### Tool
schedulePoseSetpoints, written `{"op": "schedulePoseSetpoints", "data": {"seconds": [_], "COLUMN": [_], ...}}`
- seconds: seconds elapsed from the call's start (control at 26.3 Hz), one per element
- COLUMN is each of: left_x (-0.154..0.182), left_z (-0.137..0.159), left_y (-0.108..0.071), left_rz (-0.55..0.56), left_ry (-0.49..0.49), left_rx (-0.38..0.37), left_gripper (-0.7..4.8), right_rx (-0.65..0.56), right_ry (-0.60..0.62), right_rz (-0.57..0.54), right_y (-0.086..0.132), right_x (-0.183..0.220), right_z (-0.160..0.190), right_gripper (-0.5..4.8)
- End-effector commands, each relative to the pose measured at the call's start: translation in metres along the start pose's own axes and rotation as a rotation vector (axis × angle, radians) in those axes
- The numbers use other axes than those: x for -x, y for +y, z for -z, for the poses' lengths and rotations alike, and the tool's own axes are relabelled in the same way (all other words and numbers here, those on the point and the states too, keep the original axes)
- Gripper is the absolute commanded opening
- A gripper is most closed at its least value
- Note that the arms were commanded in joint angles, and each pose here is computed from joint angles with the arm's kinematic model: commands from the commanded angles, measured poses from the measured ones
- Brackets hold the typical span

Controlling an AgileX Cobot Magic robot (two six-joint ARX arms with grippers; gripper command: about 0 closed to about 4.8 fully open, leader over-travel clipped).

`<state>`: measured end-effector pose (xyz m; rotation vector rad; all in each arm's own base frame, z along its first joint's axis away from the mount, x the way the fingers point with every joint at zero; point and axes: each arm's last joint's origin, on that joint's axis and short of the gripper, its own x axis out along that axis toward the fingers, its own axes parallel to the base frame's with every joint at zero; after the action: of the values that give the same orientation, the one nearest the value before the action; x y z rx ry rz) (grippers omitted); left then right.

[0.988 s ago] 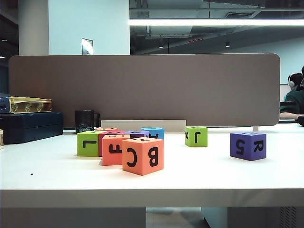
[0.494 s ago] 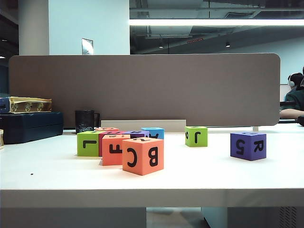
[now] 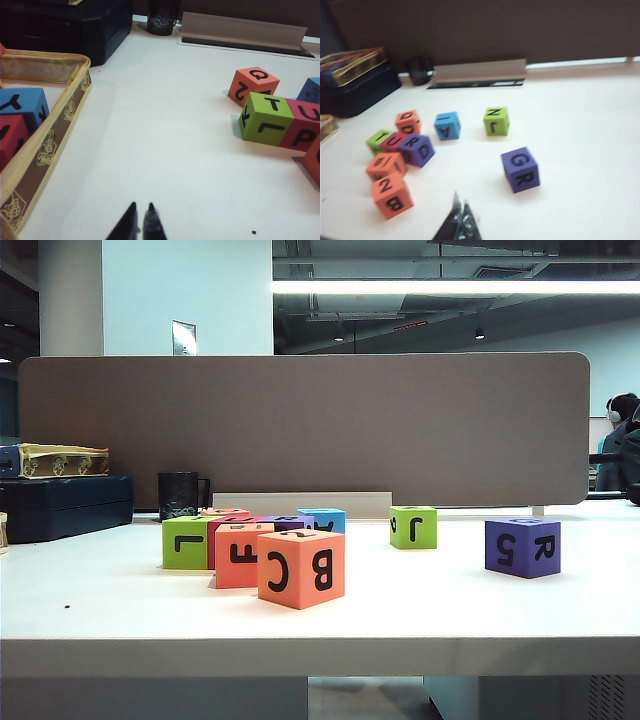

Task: Select the appropriate blocks from the scattered letter blocks on the table and arrange them in a row to spell out "TURING".

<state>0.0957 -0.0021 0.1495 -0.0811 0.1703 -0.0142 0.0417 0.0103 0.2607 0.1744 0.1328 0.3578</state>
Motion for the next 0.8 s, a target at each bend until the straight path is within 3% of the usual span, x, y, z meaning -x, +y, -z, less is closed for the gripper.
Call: {"op": "schedulePoseSetpoints", "data": {"seconds": [0.04, 0.3, 0.49, 0.8], "left_x": [0.0001, 0.0001, 0.0001, 0.0001], "left_z": [0.0003, 0.0003, 0.0003, 0.0003], "left_y": [-0.0001, -0.0001, -0.0001, -0.0002], "left_rz": [0.004, 0.004, 0.004, 0.006], "left_ry": [0.006, 0.006, 0.006, 0.006], "left_rx": [0.003, 0.003, 0.003, 0.003], "left_gripper": [0.18, 0.18, 0.18, 0.18], "right_rx": [-0.005, -0.072, -0.111, -0.131], "right_ry": [0.018, 0.102, 0.168, 0.177], "right_rz": [-0.072, -0.198, -0.216, -0.254], "right_y": [0.0052, 0.0118, 0.0119, 0.0130], "right_x": [0.0068, 0.0145, 0.0153, 0.0156], "right_z": [-0.0024, -0.0014, 0.0051, 0.0052], "right_gripper": [-0.01, -0.01, -0.01, -0.01]}}
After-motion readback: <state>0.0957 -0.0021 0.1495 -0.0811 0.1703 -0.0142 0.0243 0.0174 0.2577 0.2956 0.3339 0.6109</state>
